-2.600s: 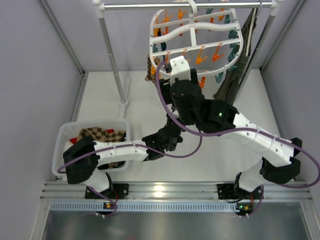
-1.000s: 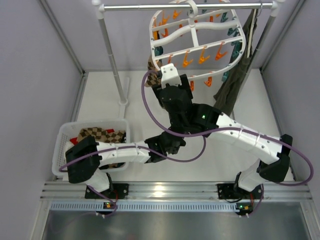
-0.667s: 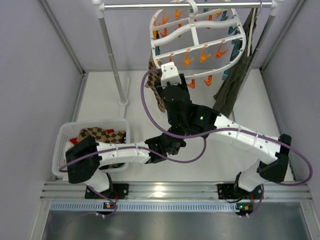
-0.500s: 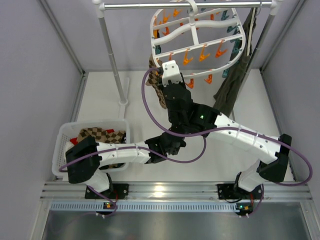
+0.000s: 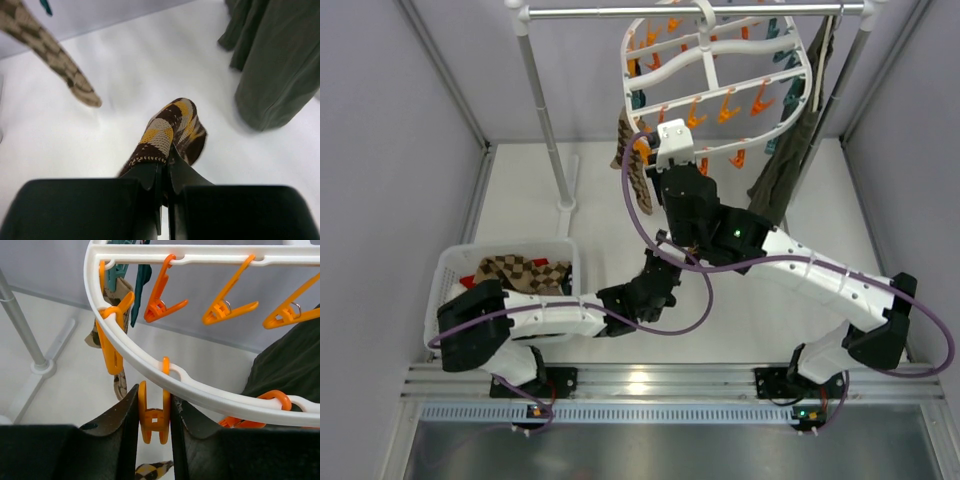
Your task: Remove the socks clipped to the hanger
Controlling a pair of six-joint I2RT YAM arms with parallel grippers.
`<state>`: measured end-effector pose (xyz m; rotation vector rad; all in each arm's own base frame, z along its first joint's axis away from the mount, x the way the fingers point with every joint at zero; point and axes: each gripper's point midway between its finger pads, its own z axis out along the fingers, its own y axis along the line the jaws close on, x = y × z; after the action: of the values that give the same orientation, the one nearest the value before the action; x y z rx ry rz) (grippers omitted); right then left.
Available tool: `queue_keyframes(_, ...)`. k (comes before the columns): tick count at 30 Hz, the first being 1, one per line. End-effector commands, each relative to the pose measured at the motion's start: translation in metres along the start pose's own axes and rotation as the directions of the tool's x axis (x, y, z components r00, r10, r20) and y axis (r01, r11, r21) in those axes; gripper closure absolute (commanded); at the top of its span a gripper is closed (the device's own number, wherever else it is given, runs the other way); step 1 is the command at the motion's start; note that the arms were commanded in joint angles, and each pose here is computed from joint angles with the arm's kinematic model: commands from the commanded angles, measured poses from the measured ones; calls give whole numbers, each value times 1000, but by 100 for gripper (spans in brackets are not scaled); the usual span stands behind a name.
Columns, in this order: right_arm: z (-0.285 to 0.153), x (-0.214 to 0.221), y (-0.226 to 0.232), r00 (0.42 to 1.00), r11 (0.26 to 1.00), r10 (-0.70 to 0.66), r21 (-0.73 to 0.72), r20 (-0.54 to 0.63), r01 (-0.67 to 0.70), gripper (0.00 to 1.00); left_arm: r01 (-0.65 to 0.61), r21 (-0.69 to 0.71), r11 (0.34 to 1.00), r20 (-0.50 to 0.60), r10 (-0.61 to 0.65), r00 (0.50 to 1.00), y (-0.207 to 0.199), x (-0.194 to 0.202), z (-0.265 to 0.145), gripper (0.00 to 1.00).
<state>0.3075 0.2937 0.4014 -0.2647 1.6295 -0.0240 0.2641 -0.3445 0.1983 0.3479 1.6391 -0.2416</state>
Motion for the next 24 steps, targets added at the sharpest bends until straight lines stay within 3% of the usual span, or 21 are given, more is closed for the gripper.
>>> queue_keyframes(1,-7,-22,-11,993,992,112,-56,44,-109,74,131,-81,988,35,-129,991,32,-9,-17,100)
queue_keyframes(2,-8,-21,-8,993,991,111,-81,41,-108,65,158,-100,982,38,-155,987,44,-14,-23,100)
queue_keyframes(4,-11,-22,-8,992,988,121,-106,44,-115,61,159,-142,977,-24,-164,986,61,4,-32,100)
queue_keyframes(5,-13,-22,-7,991,986,122,-121,45,-116,55,223,-166,961,-9,-227,974,74,-5,-37,100)
queue_keyframes(7,-17,-22,-5,986,976,163,-153,42,-155,50,190,-208,960,-64,-207,976,94,4,-45,100)
queue_keyframes(11,-26,-13,2,983,958,183,-232,30,-171,23,256,-288,923,-44,-279,959,135,-17,-70,100)
queue_keyframes(16,-42,-2,4,977,928,212,-314,2,-201,3,283,-364,887,-14,-310,951,177,-42,-94,100)
queue_keyframes(24,-80,37,-8,970,868,243,-439,-29,-231,1,287,-548,786,22,-330,944,258,-79,-140,100)
